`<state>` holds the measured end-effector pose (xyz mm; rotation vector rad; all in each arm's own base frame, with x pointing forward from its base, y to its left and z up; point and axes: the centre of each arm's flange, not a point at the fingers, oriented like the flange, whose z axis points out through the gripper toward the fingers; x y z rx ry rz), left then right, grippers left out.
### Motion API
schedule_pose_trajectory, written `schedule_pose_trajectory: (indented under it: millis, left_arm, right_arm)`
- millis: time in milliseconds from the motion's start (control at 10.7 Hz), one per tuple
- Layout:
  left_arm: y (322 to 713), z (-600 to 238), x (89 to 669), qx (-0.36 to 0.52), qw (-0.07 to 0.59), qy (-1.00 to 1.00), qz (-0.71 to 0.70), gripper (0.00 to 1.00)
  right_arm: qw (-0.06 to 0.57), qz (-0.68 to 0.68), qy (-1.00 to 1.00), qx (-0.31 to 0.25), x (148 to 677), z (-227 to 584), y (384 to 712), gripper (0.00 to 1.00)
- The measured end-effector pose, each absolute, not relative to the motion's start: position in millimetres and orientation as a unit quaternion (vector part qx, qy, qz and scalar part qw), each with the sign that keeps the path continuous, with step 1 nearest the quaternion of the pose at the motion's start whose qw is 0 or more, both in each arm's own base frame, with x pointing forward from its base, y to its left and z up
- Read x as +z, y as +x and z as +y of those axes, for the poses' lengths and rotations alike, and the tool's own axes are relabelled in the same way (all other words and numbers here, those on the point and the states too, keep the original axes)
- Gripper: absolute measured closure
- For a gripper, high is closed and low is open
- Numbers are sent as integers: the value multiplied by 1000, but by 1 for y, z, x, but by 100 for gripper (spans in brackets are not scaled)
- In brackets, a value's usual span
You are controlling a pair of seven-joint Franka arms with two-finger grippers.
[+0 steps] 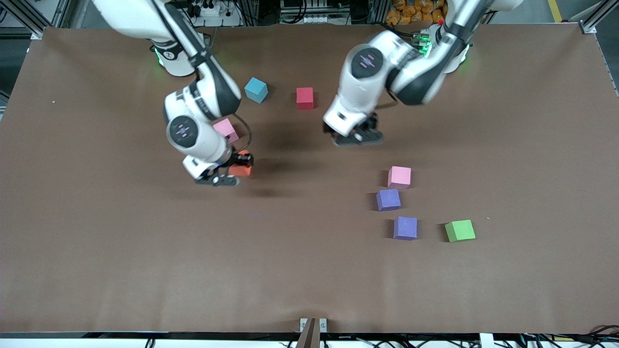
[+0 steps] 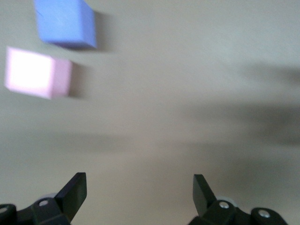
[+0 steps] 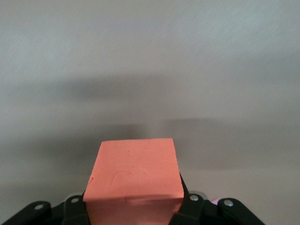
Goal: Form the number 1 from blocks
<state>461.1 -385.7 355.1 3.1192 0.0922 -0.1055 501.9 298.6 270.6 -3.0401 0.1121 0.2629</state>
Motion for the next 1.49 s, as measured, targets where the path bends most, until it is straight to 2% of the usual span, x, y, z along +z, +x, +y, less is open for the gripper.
schedule_pose_trajectory:
  millis: [280,560,1494]
  left_arm:
    - [504,-300,329,-51,-7,999,-5,0]
    - [530,-233,315,-61,-16,998,-30,0]
    - [534,-240,230,-64,-14,997,-41,0]
  right_arm:
    - [39,28,-996,81,268,369,449,38]
    - [47,20,-997,62,263,410,414,38]
    - [34,1,-997,73,213,486,319,38]
